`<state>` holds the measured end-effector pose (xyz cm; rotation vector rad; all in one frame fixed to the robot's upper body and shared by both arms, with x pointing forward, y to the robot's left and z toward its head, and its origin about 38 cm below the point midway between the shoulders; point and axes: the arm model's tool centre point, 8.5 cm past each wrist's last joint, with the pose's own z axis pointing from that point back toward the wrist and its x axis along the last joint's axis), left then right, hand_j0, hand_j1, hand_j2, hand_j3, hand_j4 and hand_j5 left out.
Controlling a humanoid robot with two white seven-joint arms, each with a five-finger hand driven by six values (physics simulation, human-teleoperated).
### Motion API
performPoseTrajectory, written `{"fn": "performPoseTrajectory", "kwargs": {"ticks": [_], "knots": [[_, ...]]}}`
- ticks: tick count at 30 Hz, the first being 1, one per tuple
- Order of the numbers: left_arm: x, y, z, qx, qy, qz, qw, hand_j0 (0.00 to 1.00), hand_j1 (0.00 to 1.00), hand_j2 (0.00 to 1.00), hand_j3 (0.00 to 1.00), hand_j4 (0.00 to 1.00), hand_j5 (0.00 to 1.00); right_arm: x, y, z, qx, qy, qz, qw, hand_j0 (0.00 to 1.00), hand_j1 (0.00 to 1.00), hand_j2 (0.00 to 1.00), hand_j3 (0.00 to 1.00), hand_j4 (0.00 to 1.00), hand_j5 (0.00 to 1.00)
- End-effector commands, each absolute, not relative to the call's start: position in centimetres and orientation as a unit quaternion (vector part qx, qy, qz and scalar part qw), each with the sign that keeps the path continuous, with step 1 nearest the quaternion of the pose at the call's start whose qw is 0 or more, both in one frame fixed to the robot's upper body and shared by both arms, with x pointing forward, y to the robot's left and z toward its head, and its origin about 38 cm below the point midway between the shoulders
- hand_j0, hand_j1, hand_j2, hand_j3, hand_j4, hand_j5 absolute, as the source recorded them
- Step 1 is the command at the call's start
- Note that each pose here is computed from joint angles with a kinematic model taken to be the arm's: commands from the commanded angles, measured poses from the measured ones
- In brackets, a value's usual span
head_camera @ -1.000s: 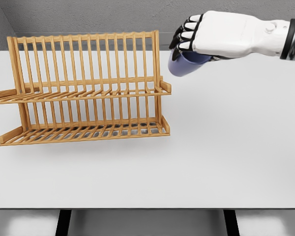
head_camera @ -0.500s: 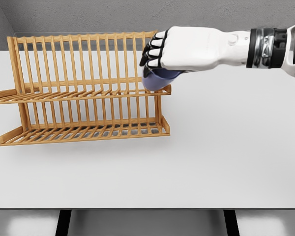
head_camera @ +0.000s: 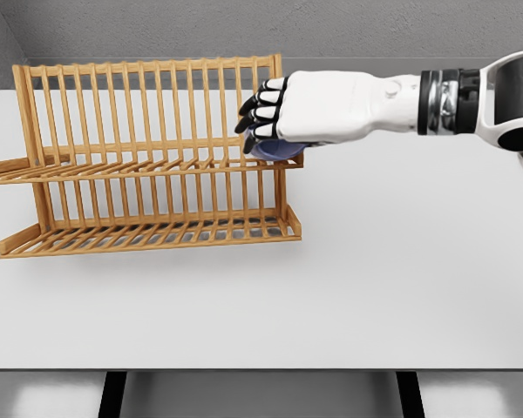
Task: Right arm put cup on second shelf
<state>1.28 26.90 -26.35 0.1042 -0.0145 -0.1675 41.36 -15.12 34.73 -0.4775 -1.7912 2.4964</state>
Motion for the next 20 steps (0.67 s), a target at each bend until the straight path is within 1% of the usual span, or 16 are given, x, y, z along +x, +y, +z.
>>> {"fn": "performPoseTrajectory", "kwargs": {"ticks": [1,3,4,6,8,9,10,12,13,15,17,18,20], "knots": [[1.3,26.9,-26.3,0.052,-0.007,-0.084,0.995,1.00,1.00,1.00,1.00,1.00,1.00,41.4,-15.2,34.7,-0.153,-0.574,0.804,0.018,1.00,1.00,1.00,1.00,1.00,1.00],[1.3,26.9,-26.3,0.052,-0.007,-0.084,0.995,1.00,1.00,1.00,1.00,1.00,1.00,41.6,-15.8,36.2,-0.167,-0.585,0.794,0.018,1.00,1.00,1.00,1.00,1.00,1.00],[1.2,26.9,-26.3,0.052,-0.007,-0.084,0.995,1.00,1.00,1.00,1.00,1.00,1.00,41.9,-17.7,39.3,-0.205,-0.610,0.765,0.024,1.00,1.00,1.00,1.00,1.00,1.00],[1.3,26.9,-26.3,0.052,-0.007,-0.084,0.995,1.00,1.00,1.00,1.00,1.00,1.00,41.8,-20.0,42.5,-0.246,-0.634,0.732,0.029,1.00,1.00,1.00,1.00,1.00,1.00],[1.3,26.9,-26.3,0.052,-0.007,-0.084,0.995,1.00,1.00,1.00,1.00,1.00,1.00,42.0,-25.7,44.4,-0.299,-0.651,0.694,0.077,1.00,1.00,1.00,1.00,1.00,1.00],[1.3,26.9,-26.3,0.052,-0.007,-0.084,0.995,1.00,1.00,1.00,1.00,1.00,1.00,42.5,-28.4,43.9,-0.311,-0.657,0.677,0.114,1.00,1.00,1.00,1.00,1.00,1.00],[1.3,26.9,-26.3,0.052,-0.007,-0.084,0.995,1.00,1.00,1.00,1.00,1.00,1.00,42.9,-31.8,41.1,-0.309,-0.663,0.659,0.174,1.00,1.00,1.00,1.00,1.00,1.00],[1.3,26.9,-26.3,0.052,-0.007,-0.084,0.995,1.00,1.00,1.00,1.00,1.00,1.00,43.0,-37.1,36.9,-0.310,-0.665,0.626,0.263,1.00,1.00,1.00,1.00,1.00,1.00],[1.3,26.9,-26.3,0.052,-0.007,-0.084,0.995,1.00,1.00,1.00,1.00,1.00,1.00,42.7,-38.0,34.6,-0.301,-0.656,0.629,0.290,1.00,1.00,1.00,1.00,1.00,1.00],[1.3,26.9,-26.3,0.052,-0.007,-0.084,0.995,1.00,1.00,1.00,1.00,1.00,1.00,42.2,-38.3,29.9,-0.267,-0.640,0.641,0.331,1.00,1.00,1.00,1.00,1.00,1.00],[1.3,26.9,-26.3,0.052,-0.007,-0.084,0.995,1.00,1.00,1.00,1.00,1.00,1.00,42.1,-38.3,27.4,-0.248,-0.636,0.639,0.354,1.00,1.00,1.00,1.00,1.00,1.00],[1.3,26.9,-26.3,0.052,-0.007,-0.084,0.995,1.00,1.00,1.00,1.00,1.00,1.00,41.8,-37.7,25.5,-0.230,-0.639,0.637,0.364,1.00,1.00,1.00,1.00,1.00,1.00],[1.3,26.9,-26.3,0.052,-0.007,-0.084,0.995,1.00,1.00,1.00,1.00,1.00,1.00,41.7,-37.4,24.1,-0.219,-0.638,0.635,0.376,1.00,1.00,1.00,1.00,1.00,1.00]]}}
